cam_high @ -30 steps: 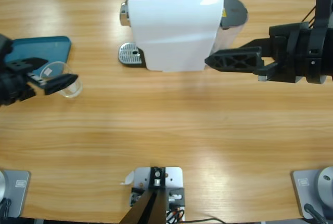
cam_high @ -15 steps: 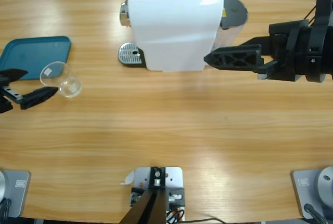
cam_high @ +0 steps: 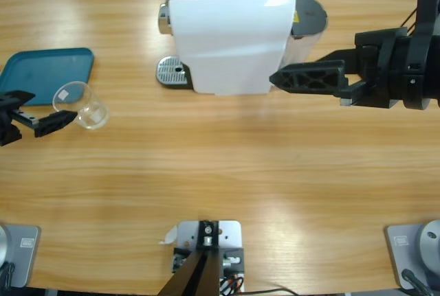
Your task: Pour coffee
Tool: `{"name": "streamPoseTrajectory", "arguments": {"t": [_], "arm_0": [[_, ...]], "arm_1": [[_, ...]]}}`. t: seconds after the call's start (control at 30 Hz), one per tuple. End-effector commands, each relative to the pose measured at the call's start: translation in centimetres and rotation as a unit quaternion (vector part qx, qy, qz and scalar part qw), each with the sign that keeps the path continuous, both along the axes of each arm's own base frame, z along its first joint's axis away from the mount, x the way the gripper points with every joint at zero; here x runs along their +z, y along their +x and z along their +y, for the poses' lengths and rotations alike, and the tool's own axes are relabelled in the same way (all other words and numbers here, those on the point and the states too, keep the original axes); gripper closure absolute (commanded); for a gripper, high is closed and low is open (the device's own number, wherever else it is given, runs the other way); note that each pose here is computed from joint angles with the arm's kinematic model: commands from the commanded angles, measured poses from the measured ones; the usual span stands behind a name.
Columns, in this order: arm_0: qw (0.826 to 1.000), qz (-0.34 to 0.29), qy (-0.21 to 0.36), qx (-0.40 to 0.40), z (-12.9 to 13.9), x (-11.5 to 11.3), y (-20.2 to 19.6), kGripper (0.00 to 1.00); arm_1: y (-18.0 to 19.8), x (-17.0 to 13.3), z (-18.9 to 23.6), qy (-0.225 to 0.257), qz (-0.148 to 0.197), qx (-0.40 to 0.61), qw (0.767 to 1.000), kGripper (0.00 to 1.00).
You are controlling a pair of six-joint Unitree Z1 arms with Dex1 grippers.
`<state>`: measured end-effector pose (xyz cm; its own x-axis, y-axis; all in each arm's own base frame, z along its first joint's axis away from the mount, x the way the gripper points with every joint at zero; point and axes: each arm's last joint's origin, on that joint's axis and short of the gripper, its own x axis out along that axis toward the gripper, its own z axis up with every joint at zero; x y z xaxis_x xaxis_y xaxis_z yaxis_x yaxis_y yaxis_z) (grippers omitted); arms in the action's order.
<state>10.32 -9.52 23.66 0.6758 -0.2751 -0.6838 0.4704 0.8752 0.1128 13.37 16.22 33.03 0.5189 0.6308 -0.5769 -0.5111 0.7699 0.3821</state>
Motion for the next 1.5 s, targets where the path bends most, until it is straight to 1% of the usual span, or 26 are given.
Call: {"name": "streamPoseTrajectory", "arguments": {"t": [0.03,0.87,1.03,1.17,1.23,1.27,1.3,1.37,1.4,1.47,1.5], "arm_0": [[1.000,0.016,-0.003,0.009,-1.1,-1.6,1.2,0.000],[0.998,0.034,-0.011,0.043,-2.3,-5.0,2.9,0.000],[0.998,0.032,-0.017,0.045,-2.3,-5.2,3.0,0.000],[0.998,0.019,-0.031,0.049,-2.1,-5.1,2.9,0.050],[0.998,0.017,-0.033,0.050,-2.2,-5.1,2.9,0.055],[0.998,0.018,-0.034,0.052,-2.2,-5.2,2.9,0.069],[0.998,0.019,-0.033,0.052,-2.1,-5.2,2.8,0.132],[0.998,0.022,-0.031,0.053,-1.8,-5.4,2.6,0.306],[0.998,0.024,-0.031,0.055,-1.7,-5.5,2.5,0.414],[0.998,0.024,-0.032,0.056,-1.7,-5.6,2.5,0.509],[0.998,0.026,-0.032,0.057,-1.7,-5.7,2.5,0.540]], "arm_1": [[0.1,-1.7,0.4,-0.024,0.026,0.000,0.999,0.000],[0.0,-1.9,0.3,-0.028,0.034,0.002,0.999,0.000],[0.0,-1.9,0.4,-0.028,0.034,0.003,0.999,0.000],[0.0,-1.9,0.4,-0.026,0.037,0.006,0.999,0.000],[0.0,-1.9,0.4,-0.025,0.037,0.008,0.999,0.000],[0.0,-1.9,0.4,-0.025,0.038,0.008,0.999,0.000],[0.0,-1.9,0.4,-0.024,0.038,0.009,0.999,0.000],[0.0,-1.8,0.4,-0.024,0.038,0.009,0.999,0.000],[0.0,-1.8,0.4,-0.023,0.037,0.009,0.999,0.000],[0.0,-1.8,0.4,-0.023,0.036,0.009,0.999,0.000],[-0.1,-1.7,0.3,-0.022,0.036,0.008,0.999,0.000]]}}
